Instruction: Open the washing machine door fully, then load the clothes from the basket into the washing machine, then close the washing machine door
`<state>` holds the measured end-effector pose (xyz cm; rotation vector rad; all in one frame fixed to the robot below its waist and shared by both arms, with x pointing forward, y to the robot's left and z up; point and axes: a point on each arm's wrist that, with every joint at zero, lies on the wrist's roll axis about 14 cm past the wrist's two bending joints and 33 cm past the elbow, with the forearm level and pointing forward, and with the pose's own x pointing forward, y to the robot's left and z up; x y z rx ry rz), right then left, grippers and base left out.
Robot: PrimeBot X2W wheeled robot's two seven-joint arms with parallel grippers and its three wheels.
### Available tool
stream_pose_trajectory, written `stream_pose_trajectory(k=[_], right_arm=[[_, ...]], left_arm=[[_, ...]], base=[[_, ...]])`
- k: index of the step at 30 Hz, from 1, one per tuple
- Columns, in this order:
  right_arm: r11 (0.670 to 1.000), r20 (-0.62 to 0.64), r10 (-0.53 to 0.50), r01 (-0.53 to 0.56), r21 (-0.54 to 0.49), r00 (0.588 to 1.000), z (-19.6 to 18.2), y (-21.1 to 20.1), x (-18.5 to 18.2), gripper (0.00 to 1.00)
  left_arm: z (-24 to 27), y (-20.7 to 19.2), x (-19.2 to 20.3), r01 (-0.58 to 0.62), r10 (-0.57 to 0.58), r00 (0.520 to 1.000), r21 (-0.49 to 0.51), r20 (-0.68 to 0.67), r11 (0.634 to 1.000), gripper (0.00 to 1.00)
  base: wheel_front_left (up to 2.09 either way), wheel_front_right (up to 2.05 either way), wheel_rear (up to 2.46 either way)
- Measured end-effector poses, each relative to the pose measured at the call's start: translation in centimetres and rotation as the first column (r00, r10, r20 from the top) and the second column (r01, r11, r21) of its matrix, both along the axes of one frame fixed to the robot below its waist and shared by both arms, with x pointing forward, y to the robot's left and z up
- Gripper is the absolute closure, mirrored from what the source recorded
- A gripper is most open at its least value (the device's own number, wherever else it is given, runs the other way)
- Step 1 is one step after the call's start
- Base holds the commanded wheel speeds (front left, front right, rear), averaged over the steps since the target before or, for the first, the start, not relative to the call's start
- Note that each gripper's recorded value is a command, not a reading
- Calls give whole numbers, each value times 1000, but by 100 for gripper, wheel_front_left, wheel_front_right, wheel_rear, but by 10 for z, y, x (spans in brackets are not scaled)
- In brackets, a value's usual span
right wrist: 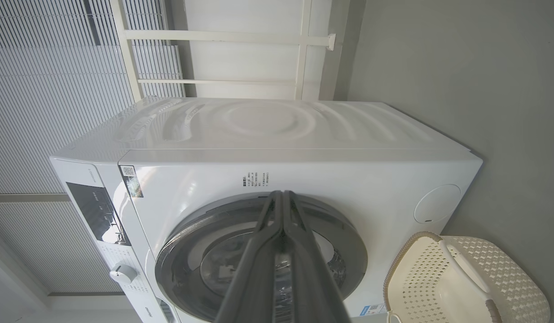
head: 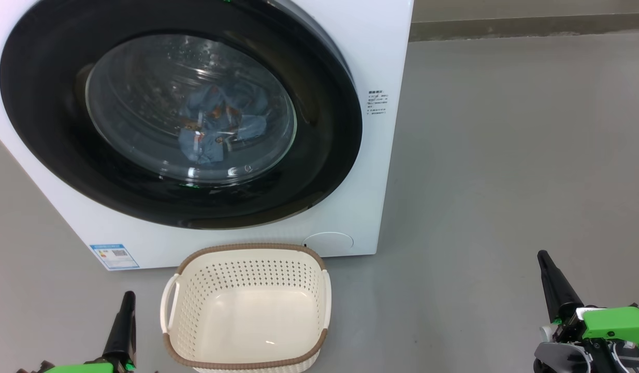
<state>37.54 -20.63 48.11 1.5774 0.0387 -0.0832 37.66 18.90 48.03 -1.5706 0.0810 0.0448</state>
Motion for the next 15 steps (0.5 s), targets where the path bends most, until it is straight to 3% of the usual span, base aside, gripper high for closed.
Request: stream_pose_trajectory(k=[15], right_arm=[[1000, 0, -1, 1, 0, 1000, 0, 0, 0, 100]], left_arm=[[0, 0, 0, 0, 0, 1000, 0, 0, 1000, 100]], base=[[0, 0, 0]])
